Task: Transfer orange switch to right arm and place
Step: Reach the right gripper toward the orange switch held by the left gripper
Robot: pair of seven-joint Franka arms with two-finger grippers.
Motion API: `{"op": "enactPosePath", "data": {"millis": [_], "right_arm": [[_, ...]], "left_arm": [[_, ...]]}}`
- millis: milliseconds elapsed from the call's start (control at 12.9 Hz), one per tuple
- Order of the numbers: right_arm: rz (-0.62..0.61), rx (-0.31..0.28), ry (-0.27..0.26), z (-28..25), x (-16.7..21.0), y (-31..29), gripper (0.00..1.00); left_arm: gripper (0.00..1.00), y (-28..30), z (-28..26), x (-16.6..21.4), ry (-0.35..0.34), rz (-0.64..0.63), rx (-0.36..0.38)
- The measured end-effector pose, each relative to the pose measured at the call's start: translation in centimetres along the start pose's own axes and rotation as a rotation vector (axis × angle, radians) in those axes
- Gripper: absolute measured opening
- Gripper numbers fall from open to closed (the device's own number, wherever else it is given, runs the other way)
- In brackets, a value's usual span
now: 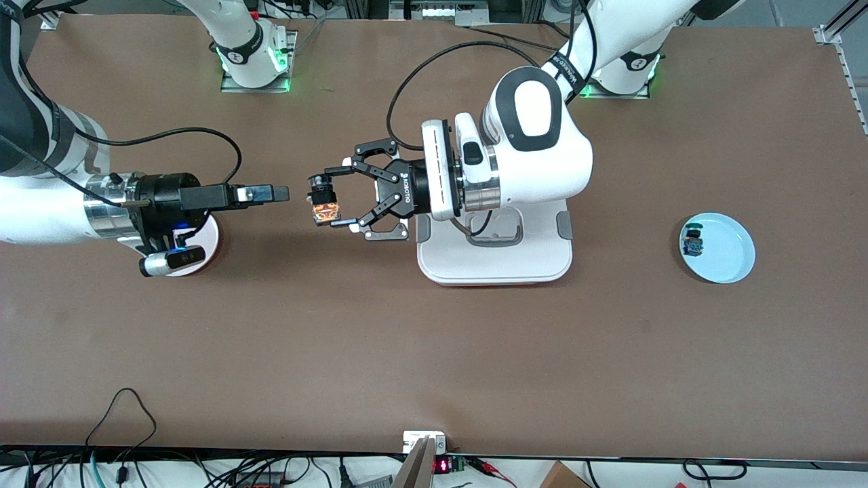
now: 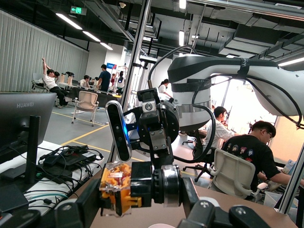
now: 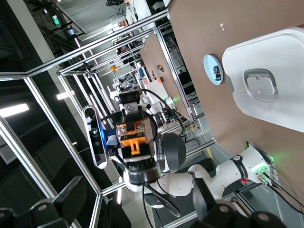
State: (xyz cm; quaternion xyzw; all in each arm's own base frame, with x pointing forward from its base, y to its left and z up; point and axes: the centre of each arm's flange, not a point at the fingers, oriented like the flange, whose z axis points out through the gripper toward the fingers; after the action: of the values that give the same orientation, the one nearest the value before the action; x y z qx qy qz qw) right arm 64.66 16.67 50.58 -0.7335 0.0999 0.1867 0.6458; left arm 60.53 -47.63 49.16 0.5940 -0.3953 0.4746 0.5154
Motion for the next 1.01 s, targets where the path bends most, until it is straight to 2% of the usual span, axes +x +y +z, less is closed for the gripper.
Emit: {"op": "enactPosePath", "data": {"millis": [388,1008], "right_arm": [[0.0,-0.012,-0.017,1.7,1.5,0.6,1.0],[-0.012,-0.023,-0.006,4.0,2.0,0.5,1.0]], "left_arm": [[0.73,-0.3,-0.2,0.0,-0.002,0.003,0.006],[0.73,-0.3,-0.2,0.0,-0.002,0.004,0.006]]}}
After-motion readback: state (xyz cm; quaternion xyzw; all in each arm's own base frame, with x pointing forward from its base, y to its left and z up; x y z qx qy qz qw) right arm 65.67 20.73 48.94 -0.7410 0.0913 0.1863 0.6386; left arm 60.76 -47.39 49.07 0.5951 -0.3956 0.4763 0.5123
